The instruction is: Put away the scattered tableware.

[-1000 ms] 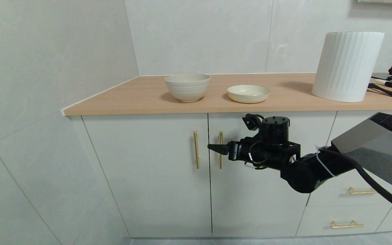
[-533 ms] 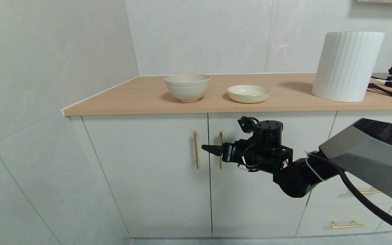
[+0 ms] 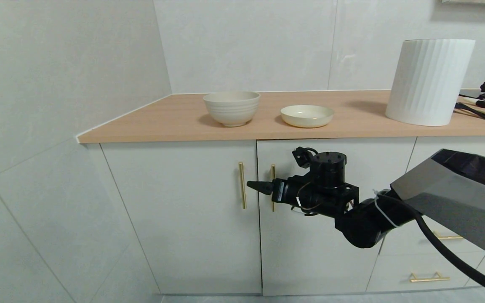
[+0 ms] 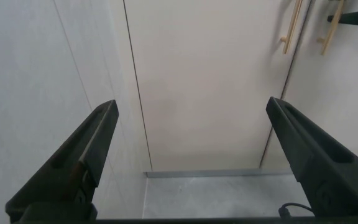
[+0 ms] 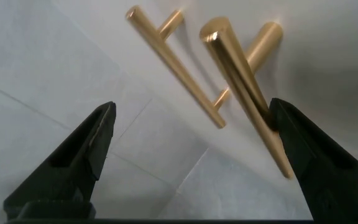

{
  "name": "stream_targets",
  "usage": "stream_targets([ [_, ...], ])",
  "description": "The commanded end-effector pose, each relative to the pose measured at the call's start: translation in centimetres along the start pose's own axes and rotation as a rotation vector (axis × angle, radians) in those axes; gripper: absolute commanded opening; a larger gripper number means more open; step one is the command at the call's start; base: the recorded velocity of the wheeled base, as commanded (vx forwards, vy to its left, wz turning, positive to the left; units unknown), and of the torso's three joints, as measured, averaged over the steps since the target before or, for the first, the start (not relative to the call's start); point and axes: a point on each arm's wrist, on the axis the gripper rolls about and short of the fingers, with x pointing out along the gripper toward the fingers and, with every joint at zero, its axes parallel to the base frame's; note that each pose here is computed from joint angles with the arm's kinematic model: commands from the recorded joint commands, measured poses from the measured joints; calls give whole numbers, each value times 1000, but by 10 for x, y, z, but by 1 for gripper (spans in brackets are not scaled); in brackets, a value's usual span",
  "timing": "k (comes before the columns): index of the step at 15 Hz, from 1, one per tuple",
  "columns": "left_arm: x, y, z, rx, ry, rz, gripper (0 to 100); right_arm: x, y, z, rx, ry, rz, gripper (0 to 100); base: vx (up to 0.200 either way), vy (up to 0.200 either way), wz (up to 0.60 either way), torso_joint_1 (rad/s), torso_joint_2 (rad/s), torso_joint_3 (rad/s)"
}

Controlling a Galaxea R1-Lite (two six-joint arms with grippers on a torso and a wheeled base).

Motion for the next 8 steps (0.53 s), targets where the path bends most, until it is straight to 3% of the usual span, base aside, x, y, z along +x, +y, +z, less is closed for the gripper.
stream_targets([
  [1,0,0,0,0,0,0,100,-2,6,2,-5,-2,16,100,0,0,0,0,0,0],
  [3,0,0,0,0,0,2,100,-9,10,3,-2,9,26,100,0,0,0,0,0,0],
  [8,0,0,0,0,0,0,100,-59,37,11,-2,120,201,100,0,0,0,0,0,0],
])
